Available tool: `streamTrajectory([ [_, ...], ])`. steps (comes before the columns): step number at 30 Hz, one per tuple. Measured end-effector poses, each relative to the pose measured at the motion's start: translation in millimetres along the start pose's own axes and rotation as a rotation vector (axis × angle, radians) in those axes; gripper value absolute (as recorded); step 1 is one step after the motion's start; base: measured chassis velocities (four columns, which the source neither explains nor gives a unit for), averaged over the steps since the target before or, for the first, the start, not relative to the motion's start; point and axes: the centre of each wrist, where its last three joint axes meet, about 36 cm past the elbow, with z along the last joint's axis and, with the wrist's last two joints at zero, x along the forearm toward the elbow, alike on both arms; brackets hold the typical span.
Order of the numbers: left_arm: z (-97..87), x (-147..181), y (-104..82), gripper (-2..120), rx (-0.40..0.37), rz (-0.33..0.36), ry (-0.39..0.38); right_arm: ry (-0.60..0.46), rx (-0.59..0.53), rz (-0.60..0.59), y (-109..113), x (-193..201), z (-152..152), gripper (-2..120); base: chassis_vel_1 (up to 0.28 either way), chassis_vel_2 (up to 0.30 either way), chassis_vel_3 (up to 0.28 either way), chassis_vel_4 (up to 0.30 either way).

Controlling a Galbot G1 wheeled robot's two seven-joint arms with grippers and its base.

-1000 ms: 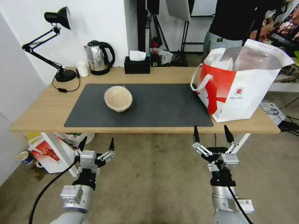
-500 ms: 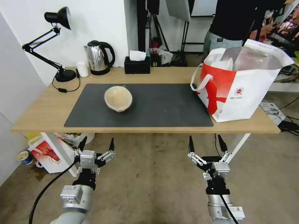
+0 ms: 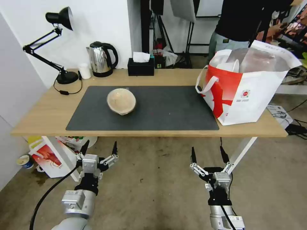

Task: Pick up the trash from the table and place it into the takeout bag.

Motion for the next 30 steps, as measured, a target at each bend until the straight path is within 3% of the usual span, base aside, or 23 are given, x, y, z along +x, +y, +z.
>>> streamTrajectory([
  [16,0.0,0.0,0.0,100,0.0,0.0,0.0,-0.014,0.013,0.027,-2.9,-7.4,8.4,100,0.0,0.0,0.0,0.0],
  [30,0.0,0.0,0.0,100,0.0,0.0,0.0,-0.043,0.006,0.051,-9.6,-23.7,-2.5,100,0.0,0.0,0.0,0.0],
])
